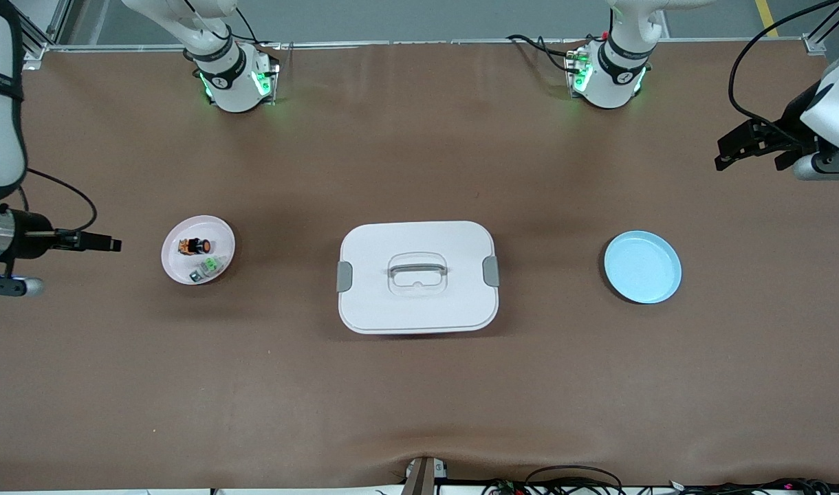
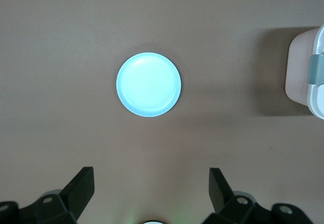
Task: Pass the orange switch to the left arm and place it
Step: 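Move the right gripper over the white plate toward the orange switch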
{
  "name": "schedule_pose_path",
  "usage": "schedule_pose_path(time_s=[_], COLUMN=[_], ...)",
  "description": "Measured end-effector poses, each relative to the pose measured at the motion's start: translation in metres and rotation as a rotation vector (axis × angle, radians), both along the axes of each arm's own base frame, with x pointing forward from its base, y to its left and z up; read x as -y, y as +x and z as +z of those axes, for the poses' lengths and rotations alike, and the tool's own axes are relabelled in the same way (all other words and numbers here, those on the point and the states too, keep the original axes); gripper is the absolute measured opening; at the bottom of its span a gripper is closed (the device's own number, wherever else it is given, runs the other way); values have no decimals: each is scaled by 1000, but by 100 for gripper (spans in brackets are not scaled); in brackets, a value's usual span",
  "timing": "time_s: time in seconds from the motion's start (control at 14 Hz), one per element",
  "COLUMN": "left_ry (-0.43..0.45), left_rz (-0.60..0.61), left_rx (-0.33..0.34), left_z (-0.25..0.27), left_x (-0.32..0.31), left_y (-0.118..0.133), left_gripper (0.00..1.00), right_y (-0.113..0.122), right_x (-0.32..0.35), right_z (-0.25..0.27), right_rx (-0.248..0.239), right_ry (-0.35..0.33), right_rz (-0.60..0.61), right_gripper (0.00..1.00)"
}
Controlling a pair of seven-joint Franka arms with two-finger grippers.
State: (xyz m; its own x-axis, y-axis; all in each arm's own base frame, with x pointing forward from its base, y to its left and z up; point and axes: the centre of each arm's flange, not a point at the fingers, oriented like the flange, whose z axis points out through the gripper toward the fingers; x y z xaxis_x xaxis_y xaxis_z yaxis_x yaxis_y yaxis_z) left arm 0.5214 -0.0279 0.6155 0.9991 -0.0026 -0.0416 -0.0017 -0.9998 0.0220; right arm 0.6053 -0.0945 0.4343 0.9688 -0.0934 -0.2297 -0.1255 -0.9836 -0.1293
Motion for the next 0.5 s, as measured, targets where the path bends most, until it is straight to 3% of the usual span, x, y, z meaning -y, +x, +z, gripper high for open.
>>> schedule_pose_path(time_s=[0.5], left_ry=[0], left_rz=[0], left_rx=[0], left_z=[0], left_x=[0], left_y=[0], left_gripper=[100], right_y=[-59], right_x=[-7], right_z=[-72], right_rx=[44], right_ry=[-8], right_rz=[-2], right_gripper=[100])
